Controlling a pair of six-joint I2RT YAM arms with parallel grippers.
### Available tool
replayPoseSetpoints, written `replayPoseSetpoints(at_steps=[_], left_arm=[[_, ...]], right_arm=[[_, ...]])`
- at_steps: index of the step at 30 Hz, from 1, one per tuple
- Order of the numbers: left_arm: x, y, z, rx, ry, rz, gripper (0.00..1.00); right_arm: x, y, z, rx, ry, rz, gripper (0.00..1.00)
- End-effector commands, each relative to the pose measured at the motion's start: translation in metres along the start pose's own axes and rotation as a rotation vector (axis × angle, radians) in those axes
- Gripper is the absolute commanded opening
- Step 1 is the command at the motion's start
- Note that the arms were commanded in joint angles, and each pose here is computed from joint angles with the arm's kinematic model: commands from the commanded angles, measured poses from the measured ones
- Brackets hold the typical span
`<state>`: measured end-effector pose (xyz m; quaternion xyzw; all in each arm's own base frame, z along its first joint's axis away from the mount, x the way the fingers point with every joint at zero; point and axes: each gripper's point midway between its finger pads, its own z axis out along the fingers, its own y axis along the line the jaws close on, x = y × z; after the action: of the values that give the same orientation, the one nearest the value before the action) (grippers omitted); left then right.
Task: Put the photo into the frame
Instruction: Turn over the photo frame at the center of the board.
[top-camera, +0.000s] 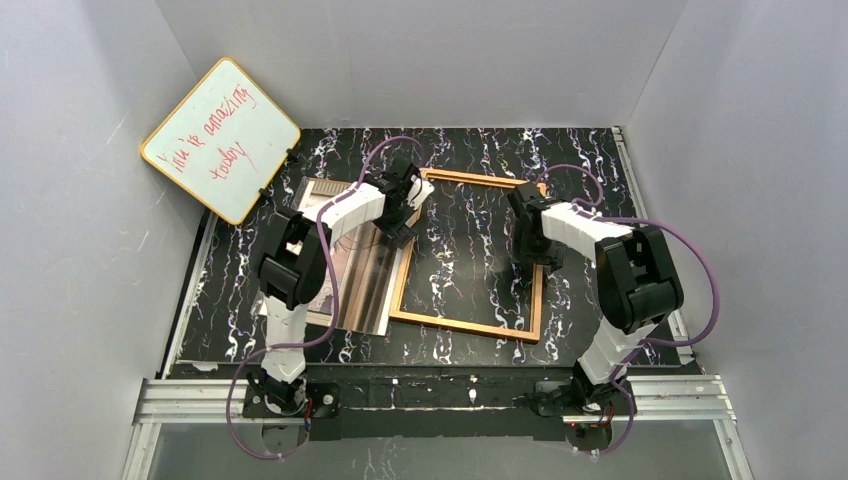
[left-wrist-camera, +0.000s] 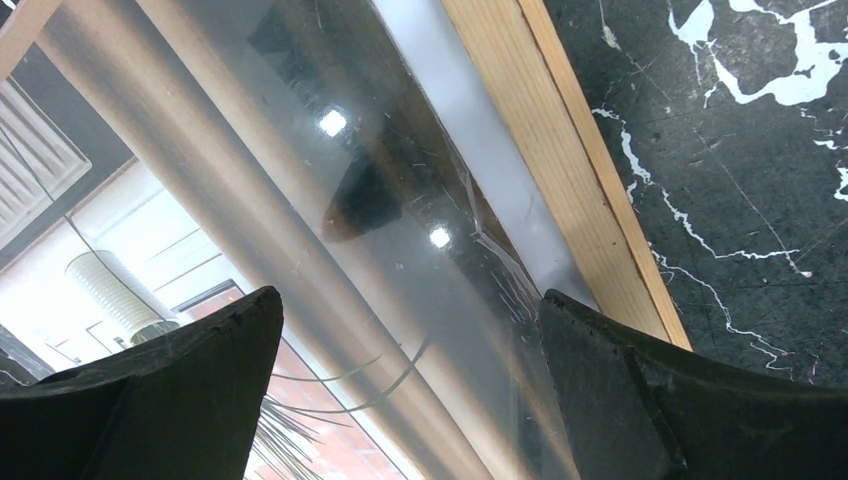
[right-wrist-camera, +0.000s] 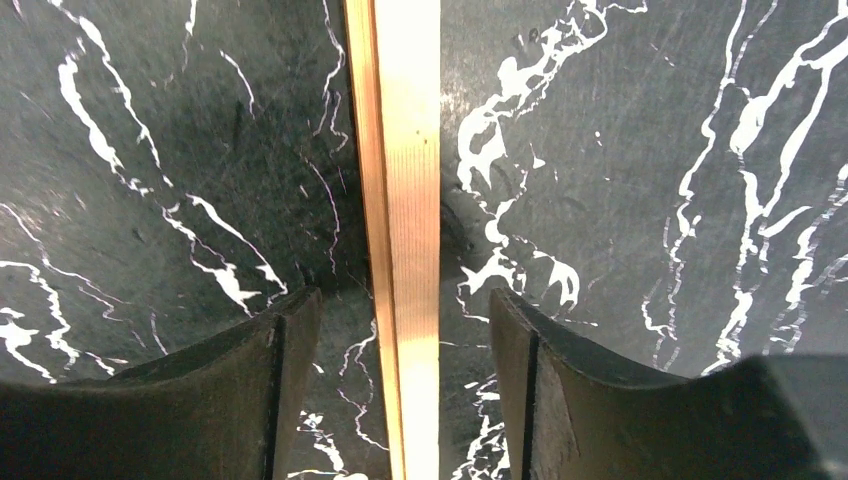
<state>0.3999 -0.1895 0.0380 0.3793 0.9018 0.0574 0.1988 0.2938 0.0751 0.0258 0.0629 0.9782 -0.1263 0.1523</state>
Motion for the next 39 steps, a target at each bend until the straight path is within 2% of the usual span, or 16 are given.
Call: replayPoseSetpoints(at_steps=[1, 11, 21, 24, 26, 32, 36, 39], left_arm=[[0.003, -0.025, -0.013, 0.054, 0.0, 0.027, 0.98], [-0.014, -0.054, -0.012, 0.062, -0.027, 0.108, 0.98], [-0.056, -0.05, 0.0, 0.026, -0.071, 0.091, 0.98], [-0.064, -0.047, 0.005, 0.007, -0.069, 0.079, 0.98], [-0.066, -0.051, 0.003, 0.038, -0.063, 0.078, 0.98], [-0.054, -0.063, -0.027, 0.141, -0.056, 0.084, 0.98], [-0.035, -0.069, -0.044, 0.2, -0.048, 0.104, 0.98], [-0.023, -0.071, -0.04, 0.197, -0.032, 0.103, 0.98]], right_arm=[[-0.024, 0.012, 0.007, -0.13, 0.006, 0.12, 0.71], [-0.055, -0.012, 0.031, -0.129, 0.044, 0.239, 0.64], [-0.071, -0.024, -0.001, -0.151, -0.052, 0.33, 0.62], [-0.072, -0.022, -0.023, -0.225, -0.129, 0.353, 0.65], [-0.072, -0.024, -0.032, -0.248, -0.166, 0.359, 0.7], [-0.103, -0.024, -0.078, -0.342, -0.298, 0.31, 0.84], [-0.111, -0.03, -0.08, -0.3, -0.279, 0.266, 0.86], [-0.107, -0.026, -0.069, -0.299, -0.244, 0.254, 0.85]])
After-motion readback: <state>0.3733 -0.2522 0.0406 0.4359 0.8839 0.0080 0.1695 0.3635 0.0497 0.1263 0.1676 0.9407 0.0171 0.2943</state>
